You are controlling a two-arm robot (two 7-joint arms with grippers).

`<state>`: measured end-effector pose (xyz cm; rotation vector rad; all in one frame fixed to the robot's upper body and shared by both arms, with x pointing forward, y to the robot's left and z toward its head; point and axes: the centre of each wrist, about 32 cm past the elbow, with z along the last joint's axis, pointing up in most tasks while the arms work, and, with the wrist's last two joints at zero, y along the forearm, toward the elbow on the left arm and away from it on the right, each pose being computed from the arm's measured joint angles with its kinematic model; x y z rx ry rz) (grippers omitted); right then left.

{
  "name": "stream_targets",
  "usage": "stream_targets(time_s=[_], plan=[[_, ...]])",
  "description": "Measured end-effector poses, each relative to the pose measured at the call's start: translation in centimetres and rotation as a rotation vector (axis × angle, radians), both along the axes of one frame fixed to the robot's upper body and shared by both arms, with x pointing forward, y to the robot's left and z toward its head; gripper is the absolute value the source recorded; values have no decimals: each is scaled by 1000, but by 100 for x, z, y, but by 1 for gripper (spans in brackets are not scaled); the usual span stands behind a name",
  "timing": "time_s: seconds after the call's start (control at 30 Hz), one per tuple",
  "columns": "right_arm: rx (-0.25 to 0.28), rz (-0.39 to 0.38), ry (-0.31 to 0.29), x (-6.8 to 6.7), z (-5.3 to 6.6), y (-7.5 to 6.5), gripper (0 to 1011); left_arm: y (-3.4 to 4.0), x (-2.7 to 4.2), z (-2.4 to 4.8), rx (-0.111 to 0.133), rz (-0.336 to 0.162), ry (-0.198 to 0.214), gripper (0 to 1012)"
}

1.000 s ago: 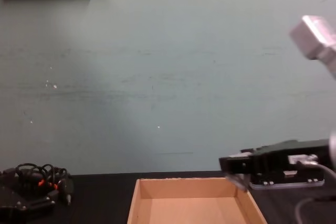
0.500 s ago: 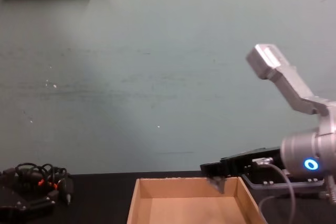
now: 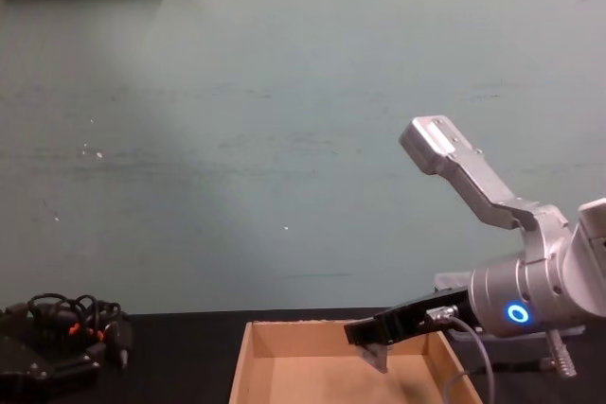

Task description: Use one hand to pick up the angle iron from the table and place it into the box.

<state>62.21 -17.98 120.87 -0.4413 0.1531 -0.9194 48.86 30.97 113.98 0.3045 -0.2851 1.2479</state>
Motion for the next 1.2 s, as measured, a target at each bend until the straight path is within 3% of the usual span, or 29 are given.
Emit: stream_targets(time_s=[0.47, 1.03, 1.2], plan=[[-72, -14, 42, 72, -17, 64, 563, 0, 0, 0, 0, 0, 0, 1011], [-85, -25, 43, 78, -20, 89, 565, 0, 0, 0, 0, 0, 0, 1011], [-85, -24, 43, 77, -21, 88, 703, 0, 0, 0, 0, 0, 0, 1011]])
